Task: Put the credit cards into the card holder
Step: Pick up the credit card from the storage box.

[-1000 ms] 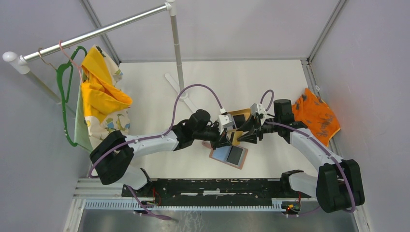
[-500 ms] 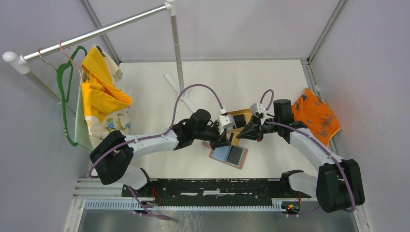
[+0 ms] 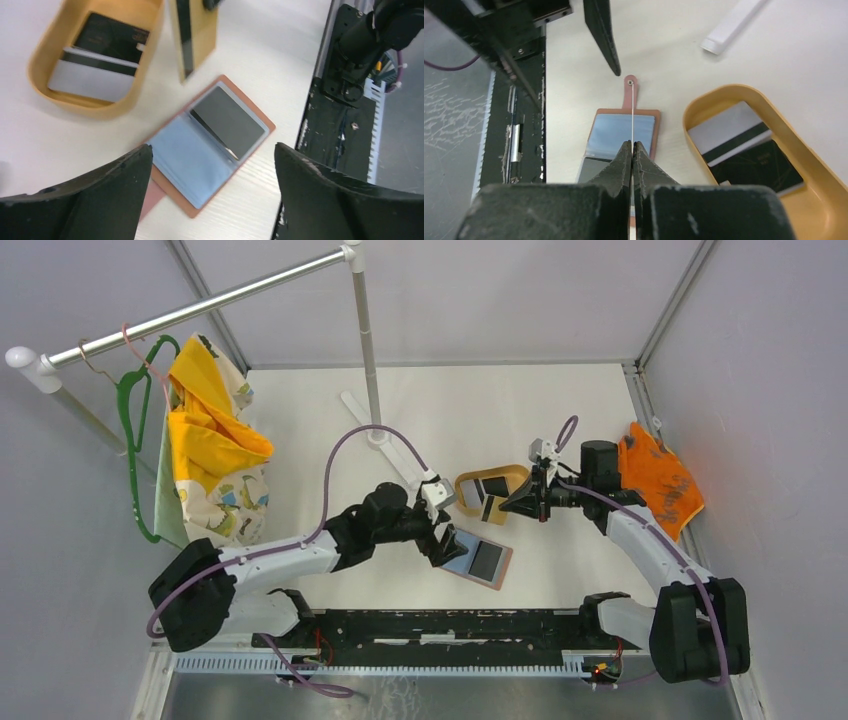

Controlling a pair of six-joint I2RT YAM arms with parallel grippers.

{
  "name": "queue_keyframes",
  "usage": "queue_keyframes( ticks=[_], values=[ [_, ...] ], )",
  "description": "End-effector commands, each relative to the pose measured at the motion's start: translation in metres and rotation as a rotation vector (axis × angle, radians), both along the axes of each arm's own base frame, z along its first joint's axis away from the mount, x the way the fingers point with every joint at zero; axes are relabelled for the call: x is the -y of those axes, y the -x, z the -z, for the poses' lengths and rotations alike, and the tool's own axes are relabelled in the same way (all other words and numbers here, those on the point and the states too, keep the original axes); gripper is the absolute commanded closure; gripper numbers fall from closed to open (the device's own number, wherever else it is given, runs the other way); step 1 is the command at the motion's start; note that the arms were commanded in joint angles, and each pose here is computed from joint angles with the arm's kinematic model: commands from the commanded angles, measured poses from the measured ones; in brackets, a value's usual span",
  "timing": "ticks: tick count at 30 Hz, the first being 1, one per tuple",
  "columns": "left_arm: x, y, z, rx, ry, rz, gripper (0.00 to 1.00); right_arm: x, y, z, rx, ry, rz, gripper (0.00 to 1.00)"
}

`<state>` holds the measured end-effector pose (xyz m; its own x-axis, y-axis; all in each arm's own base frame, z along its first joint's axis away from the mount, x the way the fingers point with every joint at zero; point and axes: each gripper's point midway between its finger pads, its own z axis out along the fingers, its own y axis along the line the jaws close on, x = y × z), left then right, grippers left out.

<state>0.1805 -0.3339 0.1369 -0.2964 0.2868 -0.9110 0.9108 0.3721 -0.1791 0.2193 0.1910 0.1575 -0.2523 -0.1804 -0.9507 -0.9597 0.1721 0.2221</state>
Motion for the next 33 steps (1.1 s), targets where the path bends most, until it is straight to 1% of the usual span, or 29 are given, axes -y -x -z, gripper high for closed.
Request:
queue_keyframes(
  ticks=[1, 3, 4, 6, 9, 12, 14, 15, 17, 19, 21, 23, 26, 28, 30, 33],
  values=[
    [0.008, 0.037, 0.011, -0.044, 0.047, 0.131, 0.01, 0.009, -0.017, -0.006, -0.001, 0.006, 0.085, 1.00],
    [0.016, 0.061, 0.023, 0.041, 0.000, 0.200, 0.00, 0.012, -0.020, -0.006, -0.002, 0.009, 0.102, 1.00],
    [0.019, 0.066, 0.028, 0.097, -0.028, 0.217, 0.00, 0.013, -0.021, -0.006, -0.004, 0.011, 0.109, 1.00],
    [0.023, 0.066, 0.031, 0.146, -0.050, 0.214, 0.00, 0.015, -0.023, -0.005, -0.010, 0.013, 0.120, 1.00],
    [0.026, 0.059, 0.041, 0.141, -0.084, 0.188, 0.00, 0.018, -0.026, -0.003, -0.020, 0.019, 0.135, 1.00],
    [0.032, 0.054, 0.055, 0.106, -0.133, 0.176, 0.00, 0.021, -0.029, -0.001, -0.027, 0.025, 0.147, 1.00],
    [0.034, 0.051, 0.058, 0.100, -0.138, 0.144, 0.00, 0.022, -0.029, 0.002, -0.035, 0.029, 0.151, 1.00],
    [0.036, 0.050, 0.055, 0.117, -0.126, 0.130, 0.01, 0.023, -0.030, 0.003, -0.039, 0.031, 0.151, 1.00],
    [0.036, 0.050, 0.055, 0.166, -0.144, 0.104, 0.04, 0.023, -0.030, 0.003, -0.043, 0.033, 0.150, 1.00],
    [0.037, 0.049, 0.055, 0.199, -0.155, 0.083, 0.14, 0.023, -0.031, 0.004, -0.046, 0.037, 0.152, 1.00],
    [0.039, 0.048, 0.054, 0.209, -0.154, 0.066, 0.28, 0.024, -0.031, 0.004, -0.046, 0.039, 0.154, 1.00],
    [0.041, 0.051, 0.055, 0.211, -0.158, 0.068, 0.39, 0.025, -0.032, 0.004, -0.045, 0.039, 0.158, 1.00],
    [0.046, 0.062, 0.060, 0.198, -0.174, 0.109, 0.58, 0.026, -0.033, 0.004, -0.048, 0.039, 0.164, 1.00],
    [0.048, 0.071, 0.072, 0.180, -0.223, 0.143, 0.71, 0.027, -0.033, 0.004, -0.046, 0.039, 0.165, 1.00],
    [0.051, 0.082, 0.084, 0.167, -0.271, 0.182, 0.76, 0.027, -0.033, 0.005, -0.051, 0.039, 0.168, 1.00],
    [0.057, 0.090, 0.098, 0.163, -0.315, 0.209, 0.80, 0.028, -0.034, 0.004, -0.050, 0.039, 0.170, 1.00]
  ],
)
